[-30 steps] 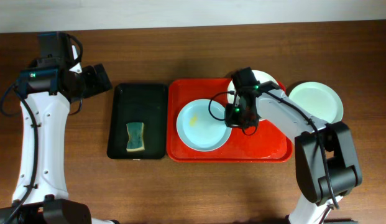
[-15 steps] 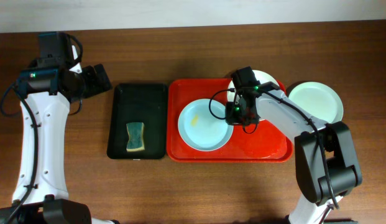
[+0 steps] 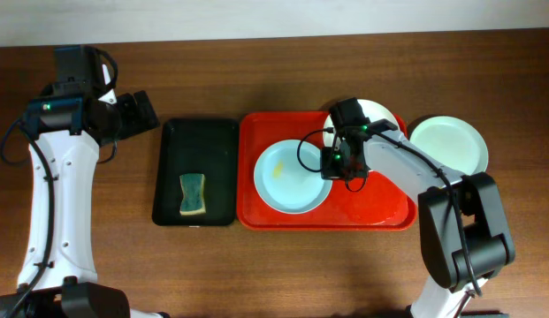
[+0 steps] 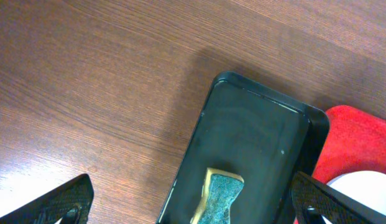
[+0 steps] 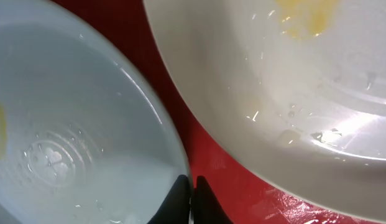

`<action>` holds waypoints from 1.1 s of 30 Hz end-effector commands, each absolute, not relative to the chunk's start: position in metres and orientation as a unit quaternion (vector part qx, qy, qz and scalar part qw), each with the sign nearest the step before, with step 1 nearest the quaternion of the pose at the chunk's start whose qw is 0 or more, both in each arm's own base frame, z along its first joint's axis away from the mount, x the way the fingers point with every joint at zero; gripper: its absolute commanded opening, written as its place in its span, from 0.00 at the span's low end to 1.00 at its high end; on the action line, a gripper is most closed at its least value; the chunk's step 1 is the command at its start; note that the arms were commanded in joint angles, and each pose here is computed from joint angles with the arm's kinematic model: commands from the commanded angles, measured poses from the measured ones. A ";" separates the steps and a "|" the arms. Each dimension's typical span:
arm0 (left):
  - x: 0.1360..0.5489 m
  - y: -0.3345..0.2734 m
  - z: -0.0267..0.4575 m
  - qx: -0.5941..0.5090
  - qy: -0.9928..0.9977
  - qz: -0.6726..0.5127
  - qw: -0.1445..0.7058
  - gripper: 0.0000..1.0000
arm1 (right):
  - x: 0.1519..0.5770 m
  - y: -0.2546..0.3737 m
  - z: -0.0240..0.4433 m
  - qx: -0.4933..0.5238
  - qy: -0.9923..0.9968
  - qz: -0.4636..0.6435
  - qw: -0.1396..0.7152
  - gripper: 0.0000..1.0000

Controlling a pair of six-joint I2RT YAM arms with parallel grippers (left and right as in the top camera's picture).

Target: Clean dirty plates on tray and stack at the side

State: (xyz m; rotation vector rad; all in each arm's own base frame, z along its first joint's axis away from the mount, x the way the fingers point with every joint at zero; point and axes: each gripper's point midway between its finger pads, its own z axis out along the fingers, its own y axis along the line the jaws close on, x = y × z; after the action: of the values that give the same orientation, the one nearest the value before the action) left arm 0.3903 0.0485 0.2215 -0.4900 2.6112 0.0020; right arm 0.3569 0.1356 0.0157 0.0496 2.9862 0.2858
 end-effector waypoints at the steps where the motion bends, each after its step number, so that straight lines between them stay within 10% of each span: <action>1: 0.391 0.050 0.224 -0.185 0.952 0.002 0.244 0.99 | 0.354 0.133 0.011 0.016 0.994 0.089 0.066 0.04; 23: 0.382 0.022 0.215 -0.168 0.961 -0.070 0.208 1.00 | 0.356 0.133 0.012 0.016 0.993 0.090 0.072 0.05; 29: 0.345 -0.015 0.168 -0.116 0.984 -0.077 0.115 0.54 | 0.357 0.133 0.012 0.016 0.993 0.091 0.072 0.05; 33: 0.325 -0.038 0.128 -0.075 0.992 -0.072 0.072 0.52 | 0.357 0.133 0.012 0.016 0.993 0.091 0.072 0.06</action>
State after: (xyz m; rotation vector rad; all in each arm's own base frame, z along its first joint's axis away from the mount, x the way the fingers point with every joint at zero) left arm 0.3407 -0.0178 0.1556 -0.3380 2.9060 -0.1916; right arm 0.3594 0.1364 0.0161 0.0404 2.9748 0.2889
